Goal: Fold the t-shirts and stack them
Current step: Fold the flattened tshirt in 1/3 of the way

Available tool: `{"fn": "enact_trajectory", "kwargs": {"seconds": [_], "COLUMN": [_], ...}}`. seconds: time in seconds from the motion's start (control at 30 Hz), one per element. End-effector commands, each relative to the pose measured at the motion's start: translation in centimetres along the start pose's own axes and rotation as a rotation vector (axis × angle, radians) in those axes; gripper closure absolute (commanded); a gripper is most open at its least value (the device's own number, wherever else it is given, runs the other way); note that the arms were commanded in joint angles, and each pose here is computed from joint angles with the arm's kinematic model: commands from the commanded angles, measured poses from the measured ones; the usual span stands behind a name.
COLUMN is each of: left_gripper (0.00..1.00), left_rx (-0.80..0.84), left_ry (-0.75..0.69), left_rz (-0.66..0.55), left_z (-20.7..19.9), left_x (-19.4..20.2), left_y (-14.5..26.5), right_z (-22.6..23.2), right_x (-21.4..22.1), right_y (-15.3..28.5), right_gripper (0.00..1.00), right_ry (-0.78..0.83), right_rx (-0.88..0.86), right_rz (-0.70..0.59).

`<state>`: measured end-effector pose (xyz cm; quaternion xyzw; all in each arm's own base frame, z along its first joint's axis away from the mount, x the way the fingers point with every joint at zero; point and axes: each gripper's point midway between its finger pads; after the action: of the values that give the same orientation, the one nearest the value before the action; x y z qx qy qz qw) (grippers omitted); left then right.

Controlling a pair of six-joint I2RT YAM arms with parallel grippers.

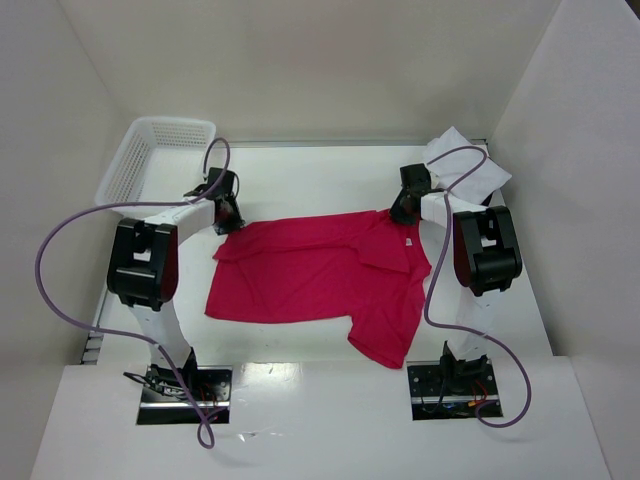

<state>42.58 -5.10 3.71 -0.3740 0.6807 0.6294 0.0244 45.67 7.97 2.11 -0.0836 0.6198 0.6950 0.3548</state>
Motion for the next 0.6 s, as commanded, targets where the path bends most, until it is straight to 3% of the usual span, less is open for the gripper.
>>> {"fn": "enact_trajectory", "kwargs": {"seconds": [0.0,0.13,0.17,0.3,0.57], "left_gripper": [0.61,0.73,0.81,0.99,1.0], "left_rx": [-0.043,-0.063,-0.063,-0.091,-0.131], "left_ry": [-0.013,-0.007,-0.007,0.011,0.042], "left_rz": [0.022,0.03,0.03,-0.002,-0.126], "left_z": [1.2,1.6,1.6,2.0,2.6], "left_x": [0.8,1.2,1.2,0.1,-3.8], "left_y": [-0.8,-1.4,-1.4,-1.6,0.2], "right_z": [0.6,0.5,0.5,-0.2,-0.5], "right_x": [-2.0,-1.8,-1.8,-1.4,-0.8], "right_y": [1.5,1.4,1.4,0.9,0.3], "right_gripper": [0.8,0.8,0.8,0.85,0.87], "right_ry": [0.004,0.004,0.004,0.006,0.008], "right_rx": [-0.02,-0.021,-0.021,0.008,0.018], "right_rz": [-0.074,-0.076,-0.076,-0.071,-0.054]}}
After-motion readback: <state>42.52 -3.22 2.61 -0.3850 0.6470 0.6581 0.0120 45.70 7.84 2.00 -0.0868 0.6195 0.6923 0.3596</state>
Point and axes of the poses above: each gripper's point midway between its finger pads, its own y axis back along the fingers, its own z axis along the line the jaws close on, x = y × z, and after that the axes turned 8 degrees about y, right-handed
